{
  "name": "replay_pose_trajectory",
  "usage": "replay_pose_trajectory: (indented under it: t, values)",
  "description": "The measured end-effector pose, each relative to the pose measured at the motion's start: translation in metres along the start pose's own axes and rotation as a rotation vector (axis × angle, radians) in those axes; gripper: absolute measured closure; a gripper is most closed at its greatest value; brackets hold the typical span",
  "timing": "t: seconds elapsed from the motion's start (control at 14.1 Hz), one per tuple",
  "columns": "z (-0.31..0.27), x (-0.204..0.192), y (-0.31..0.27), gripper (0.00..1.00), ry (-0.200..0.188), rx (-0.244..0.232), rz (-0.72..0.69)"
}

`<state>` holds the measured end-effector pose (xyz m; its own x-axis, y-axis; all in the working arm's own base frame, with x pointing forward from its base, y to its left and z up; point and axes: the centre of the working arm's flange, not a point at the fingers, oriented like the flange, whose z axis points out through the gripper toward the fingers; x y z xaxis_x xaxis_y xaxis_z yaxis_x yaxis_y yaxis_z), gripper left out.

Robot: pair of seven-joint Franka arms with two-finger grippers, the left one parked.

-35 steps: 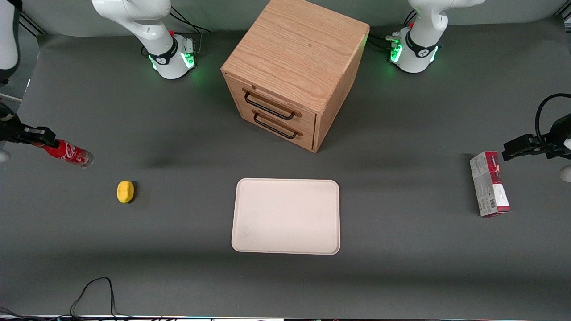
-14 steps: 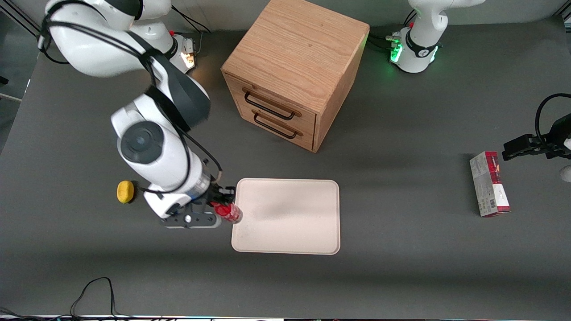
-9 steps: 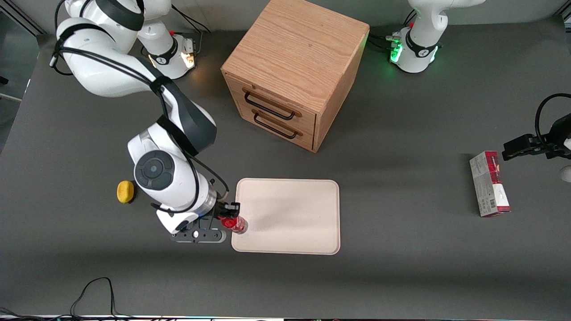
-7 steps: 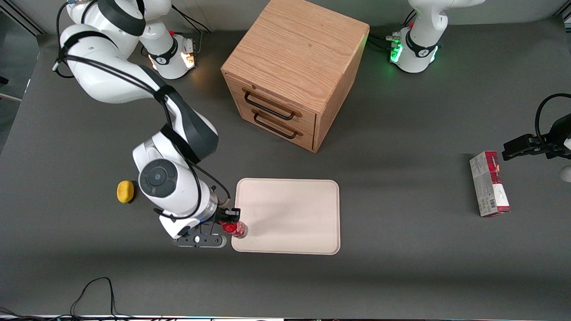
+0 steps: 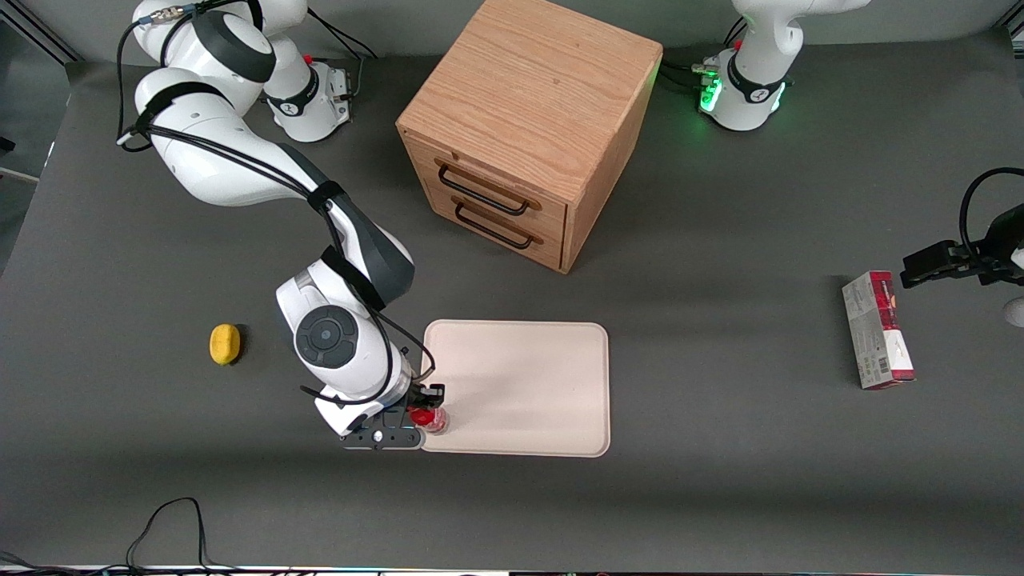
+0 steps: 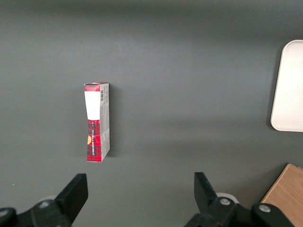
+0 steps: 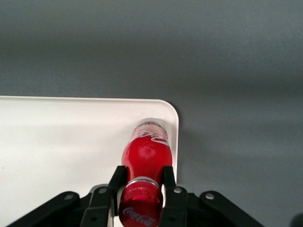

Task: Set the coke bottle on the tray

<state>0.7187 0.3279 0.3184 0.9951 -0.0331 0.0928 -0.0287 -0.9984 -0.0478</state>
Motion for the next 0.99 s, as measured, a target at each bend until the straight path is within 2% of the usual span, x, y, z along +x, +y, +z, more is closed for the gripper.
replay_pose_trajectory:
  t: [0.35,0.42,0.78,0.99]
  values:
    - [0.002,0.002,-0.001,0.6,0.012,0.011,0.002]
    - [0.002,0.002,-0.001,0.53,0.017,0.015,0.002]
    - [-0.001,0.005,0.002,0.02,0.032,0.008,0.006]
    - [-0.034,0.0,0.0,0.0,0.028,-0.029,-0.002]
